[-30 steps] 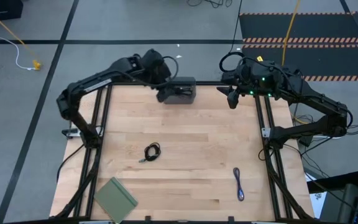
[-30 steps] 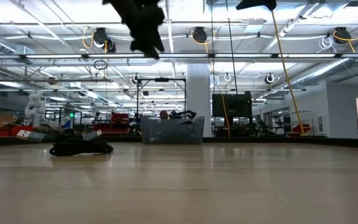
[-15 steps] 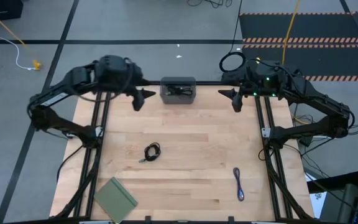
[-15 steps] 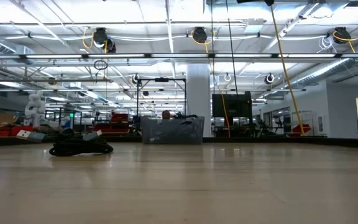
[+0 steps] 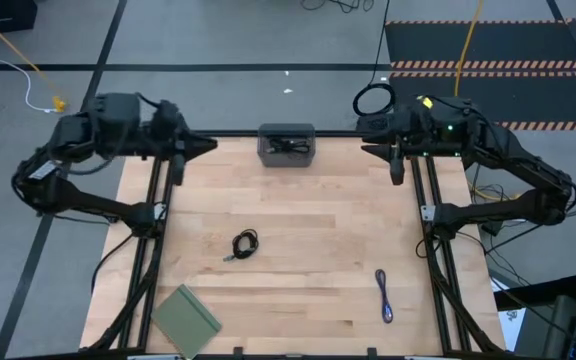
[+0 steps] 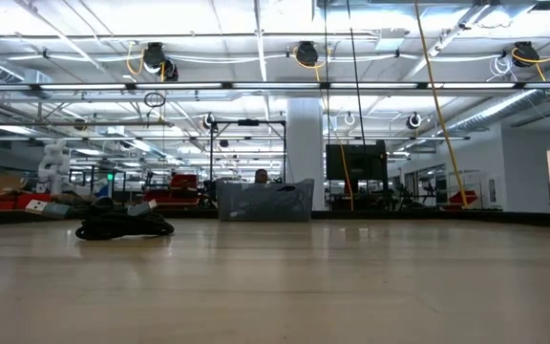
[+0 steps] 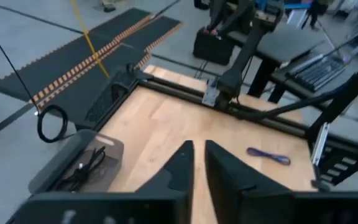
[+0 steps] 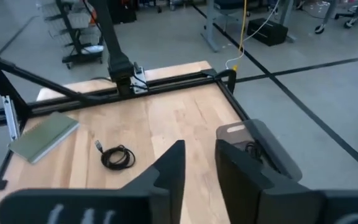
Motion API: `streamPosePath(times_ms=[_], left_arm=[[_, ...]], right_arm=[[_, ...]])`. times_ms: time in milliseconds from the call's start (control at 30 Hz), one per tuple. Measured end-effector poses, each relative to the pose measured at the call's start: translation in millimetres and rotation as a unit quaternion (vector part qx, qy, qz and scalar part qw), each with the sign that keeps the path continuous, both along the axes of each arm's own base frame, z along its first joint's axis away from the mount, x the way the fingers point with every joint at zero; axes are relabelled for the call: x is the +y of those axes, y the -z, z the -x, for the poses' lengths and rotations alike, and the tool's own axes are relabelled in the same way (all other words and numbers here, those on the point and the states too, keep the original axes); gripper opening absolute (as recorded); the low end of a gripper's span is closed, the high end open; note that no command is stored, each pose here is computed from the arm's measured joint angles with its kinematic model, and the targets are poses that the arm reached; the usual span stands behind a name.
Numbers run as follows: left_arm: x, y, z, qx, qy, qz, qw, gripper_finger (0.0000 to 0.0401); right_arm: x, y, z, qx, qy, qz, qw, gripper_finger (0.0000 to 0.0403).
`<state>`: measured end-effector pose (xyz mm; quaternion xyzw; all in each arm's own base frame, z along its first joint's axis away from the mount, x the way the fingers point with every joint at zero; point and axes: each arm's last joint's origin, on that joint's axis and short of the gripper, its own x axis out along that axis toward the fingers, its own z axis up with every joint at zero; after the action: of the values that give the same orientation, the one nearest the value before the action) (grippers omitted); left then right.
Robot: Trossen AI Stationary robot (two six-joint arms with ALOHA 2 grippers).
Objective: Pick and place USB-C Cables
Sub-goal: Put the black USB cable into the black bin
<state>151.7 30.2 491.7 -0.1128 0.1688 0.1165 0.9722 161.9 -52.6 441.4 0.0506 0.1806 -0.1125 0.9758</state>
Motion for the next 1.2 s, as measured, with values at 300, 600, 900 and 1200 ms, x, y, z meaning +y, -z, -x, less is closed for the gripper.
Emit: streamPosePath(times_ms=[300,600,900,1200], left_arm=[[-9.5,-7.6,27.1,-0.024,0.028,-0.038,0.999,0.0017],[-18.6,-13.2,71.9,-0.055,0.050,-0.072,0.995,0.0010],[-24.6,-14.8,84.8,-0.075,0.089,-0.060,0.991,0.0006],[-23.9,-13.2,73.4,-0.058,0.094,-0.071,0.991,0.0004]], right_arm=[[7.7,-11.4,18.3,-0.060,0.002,-0.061,0.996,0.0023],[18.9,-21.9,33.9,-0.106,-0.021,-0.062,0.992,0.0002],[33.8,-23.5,27.7,-0.116,-0.052,-0.098,0.987,0.0001],[48.6,-18.7,24.4,-0.091,-0.067,-0.108,0.988,0.0000]])
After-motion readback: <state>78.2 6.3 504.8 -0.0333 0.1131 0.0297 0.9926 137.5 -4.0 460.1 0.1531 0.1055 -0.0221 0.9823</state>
